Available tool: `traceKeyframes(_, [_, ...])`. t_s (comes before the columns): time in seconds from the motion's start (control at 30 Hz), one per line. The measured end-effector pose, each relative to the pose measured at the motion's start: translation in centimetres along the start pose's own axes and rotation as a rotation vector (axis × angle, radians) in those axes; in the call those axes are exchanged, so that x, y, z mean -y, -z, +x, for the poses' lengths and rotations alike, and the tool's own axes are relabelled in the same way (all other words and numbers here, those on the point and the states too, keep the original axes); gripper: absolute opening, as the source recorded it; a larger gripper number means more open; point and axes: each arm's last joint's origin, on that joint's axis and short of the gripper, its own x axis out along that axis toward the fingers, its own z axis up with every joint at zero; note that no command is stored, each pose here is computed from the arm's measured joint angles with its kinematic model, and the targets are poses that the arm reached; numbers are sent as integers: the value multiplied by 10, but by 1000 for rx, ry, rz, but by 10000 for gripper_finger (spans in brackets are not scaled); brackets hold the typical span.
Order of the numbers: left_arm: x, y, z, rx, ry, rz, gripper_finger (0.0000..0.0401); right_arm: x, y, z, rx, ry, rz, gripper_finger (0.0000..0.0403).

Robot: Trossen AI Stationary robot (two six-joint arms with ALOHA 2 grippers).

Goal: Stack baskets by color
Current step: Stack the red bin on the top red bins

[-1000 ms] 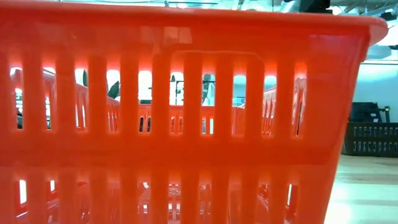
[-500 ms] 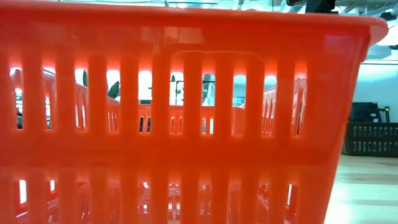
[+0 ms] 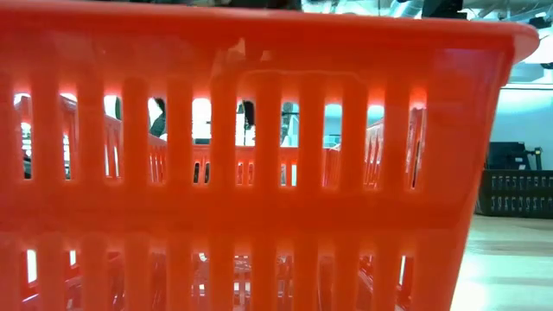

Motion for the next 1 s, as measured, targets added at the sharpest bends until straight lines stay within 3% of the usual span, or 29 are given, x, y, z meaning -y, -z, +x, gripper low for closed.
traceKeyframes(0.17, [0, 3, 5, -88, -39, -48, 235, -1, -2, 0, 17, -6, -29, 214])
traceKeyframes(0.33, [-7, 25, -1, -88, -40, -126, 234, -1, -2, 0, 18, -7, -41, 214])
traceKeyframes(0.5, [-7, 50, 4, -126, -18, -108, 216, -1, -2, 0, 20, -8, -49, 214])
traceKeyframes(0.77, [-2, 68, 35, -127, -30, -58, 116, -3, -5, 0, 48, -26, -1, 214])
traceKeyframes(1.0, [-3, 56, 32, -68, -40, -17, 10, -4, -8, -1, 80, -47, 31, 214])
